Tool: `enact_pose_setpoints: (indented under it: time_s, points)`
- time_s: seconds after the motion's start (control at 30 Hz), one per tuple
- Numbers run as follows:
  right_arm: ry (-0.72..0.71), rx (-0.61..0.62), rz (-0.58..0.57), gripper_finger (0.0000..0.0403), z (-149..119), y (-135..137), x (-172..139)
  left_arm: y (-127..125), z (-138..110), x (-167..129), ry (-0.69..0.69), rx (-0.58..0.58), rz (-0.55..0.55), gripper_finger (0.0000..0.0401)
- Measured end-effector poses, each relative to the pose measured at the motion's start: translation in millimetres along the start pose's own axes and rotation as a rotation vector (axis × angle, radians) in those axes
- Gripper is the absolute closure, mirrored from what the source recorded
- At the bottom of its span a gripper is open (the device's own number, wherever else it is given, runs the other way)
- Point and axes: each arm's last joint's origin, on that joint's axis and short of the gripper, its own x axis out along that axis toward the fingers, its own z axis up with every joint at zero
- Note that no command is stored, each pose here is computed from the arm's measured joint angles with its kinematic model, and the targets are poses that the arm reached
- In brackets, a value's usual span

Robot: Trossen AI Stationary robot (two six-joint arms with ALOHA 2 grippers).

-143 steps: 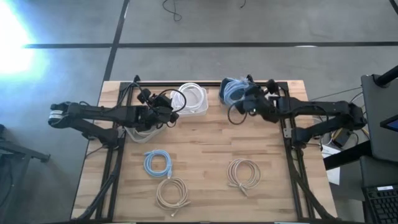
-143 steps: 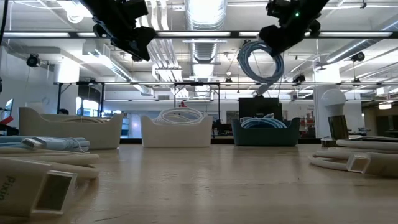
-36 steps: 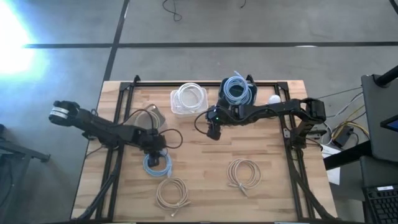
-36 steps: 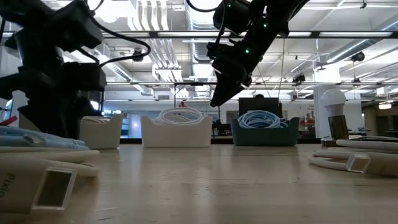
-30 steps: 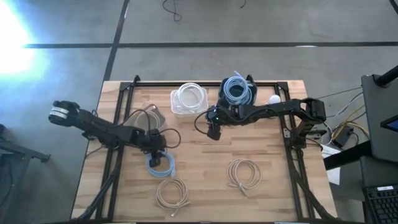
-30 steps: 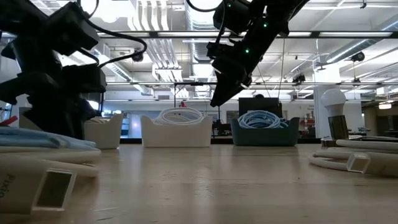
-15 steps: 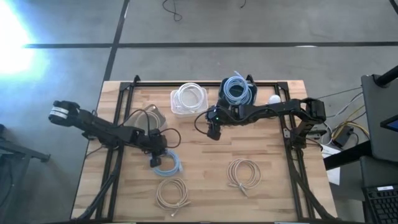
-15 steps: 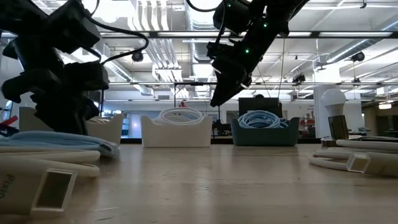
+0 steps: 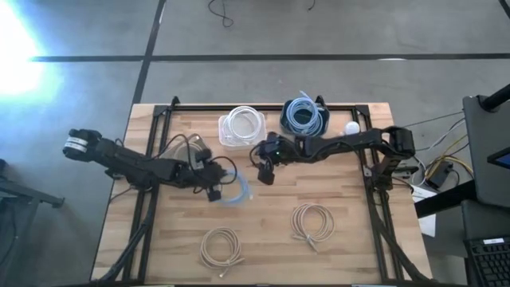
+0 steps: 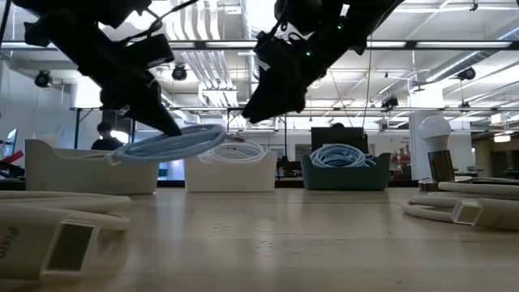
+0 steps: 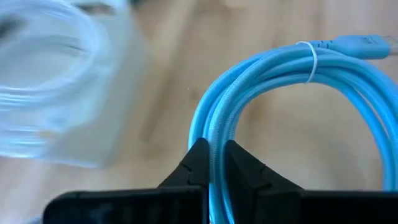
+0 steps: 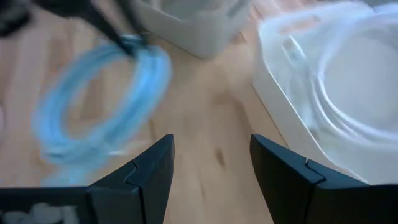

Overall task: Pick & Place USB Port
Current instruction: Put the blue charger cable into the blue bin

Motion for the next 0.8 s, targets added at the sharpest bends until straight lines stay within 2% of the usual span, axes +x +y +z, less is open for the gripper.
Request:
enact_pose_setpoints:
  time_s: [0.13, 0.27, 0.4, 0.57, 0.8]
  points:
    - [-0.063, -0.023, 0.033, 0.0195, 1, 7, 11, 4, 6, -1, -0.041, -0.025, 0.120, 0.0372]
    - [-0.104, -0.124, 0.038, 0.0195, -4, 13, 28, 4, 9, 0, -0.066, -0.027, 0.124, 0.0374]
    - [-0.105, -0.147, 0.034, 0.0195, -5, 14, 38, 5, 8, 0, -0.065, -0.017, 0.138, 0.0375]
    - [-0.111, -0.119, 0.032, 0.0198, -3, 14, 36, 6, 6, 1, -0.050, -0.019, 0.152, 0.0375]
    - [-0.175, -0.110, 0.043, 0.0210, 13, 15, 15, 5, -1, 4, -0.034, -0.038, 0.147, 0.0375]
